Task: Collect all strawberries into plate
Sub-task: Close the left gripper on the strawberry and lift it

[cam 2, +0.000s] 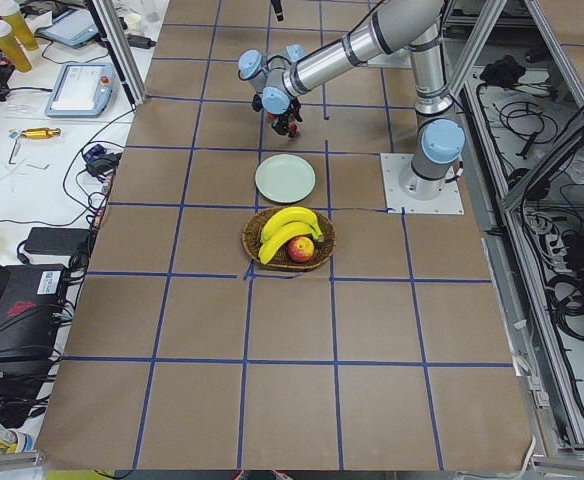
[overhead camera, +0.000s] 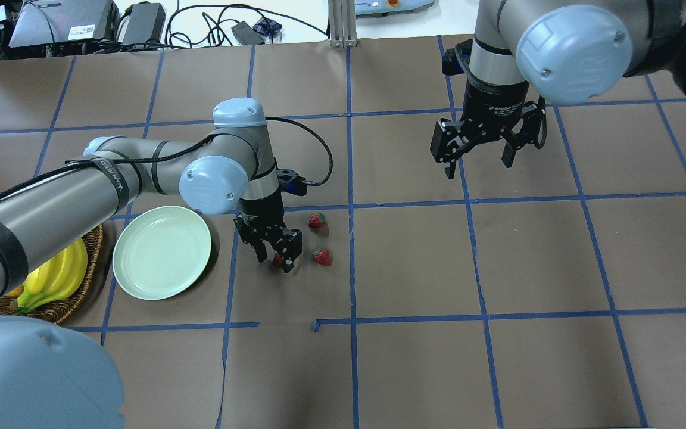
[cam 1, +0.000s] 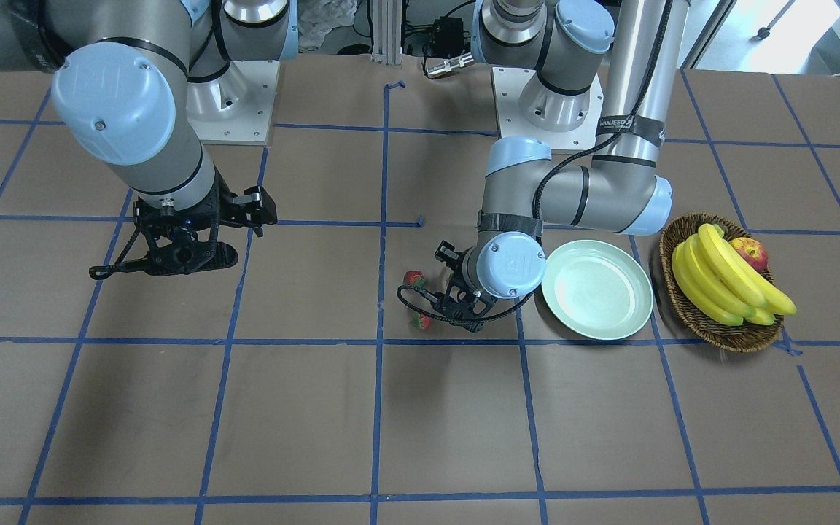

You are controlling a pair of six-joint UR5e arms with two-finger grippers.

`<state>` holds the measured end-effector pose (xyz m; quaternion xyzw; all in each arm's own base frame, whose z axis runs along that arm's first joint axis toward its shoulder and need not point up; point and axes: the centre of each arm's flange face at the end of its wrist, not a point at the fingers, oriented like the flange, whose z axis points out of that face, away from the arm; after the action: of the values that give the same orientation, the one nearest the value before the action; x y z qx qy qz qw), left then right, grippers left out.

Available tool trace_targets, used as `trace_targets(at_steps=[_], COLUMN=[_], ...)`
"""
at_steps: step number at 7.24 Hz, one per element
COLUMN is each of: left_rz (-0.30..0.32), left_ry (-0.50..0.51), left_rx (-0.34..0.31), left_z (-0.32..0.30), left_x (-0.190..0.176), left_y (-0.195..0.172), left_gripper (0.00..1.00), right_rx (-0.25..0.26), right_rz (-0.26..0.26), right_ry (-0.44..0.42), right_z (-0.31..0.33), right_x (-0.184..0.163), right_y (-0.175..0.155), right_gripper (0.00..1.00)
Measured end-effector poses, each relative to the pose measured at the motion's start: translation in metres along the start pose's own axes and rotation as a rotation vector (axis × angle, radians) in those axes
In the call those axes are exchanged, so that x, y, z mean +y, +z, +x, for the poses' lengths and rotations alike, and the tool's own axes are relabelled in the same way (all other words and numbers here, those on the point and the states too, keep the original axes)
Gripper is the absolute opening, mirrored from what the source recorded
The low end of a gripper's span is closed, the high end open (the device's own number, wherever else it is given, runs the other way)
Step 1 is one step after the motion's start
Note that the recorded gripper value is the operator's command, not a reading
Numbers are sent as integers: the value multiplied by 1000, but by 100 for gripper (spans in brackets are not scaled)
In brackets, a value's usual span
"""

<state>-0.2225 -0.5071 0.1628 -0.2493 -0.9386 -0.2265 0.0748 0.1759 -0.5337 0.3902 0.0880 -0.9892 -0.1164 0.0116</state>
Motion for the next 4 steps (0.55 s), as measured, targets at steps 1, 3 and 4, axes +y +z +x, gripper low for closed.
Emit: trace_targets(at_steps=[1,3,4], left_rz=[1,-2,-2], left_ry=[3,7,7], left_rx=[2,4,2], left_z=[0,0,0], left_x=[-1,-2,-2], left_y=[0,2,2], left_gripper=[39,0,0], right_rx=[0,0,0], right_rz=[0,-1,-1], right_ry=[0,0,0], right_z=[0,0,0], right_x=[0,0,-1], right_y=[0,1,1], right_gripper=[100,100,100])
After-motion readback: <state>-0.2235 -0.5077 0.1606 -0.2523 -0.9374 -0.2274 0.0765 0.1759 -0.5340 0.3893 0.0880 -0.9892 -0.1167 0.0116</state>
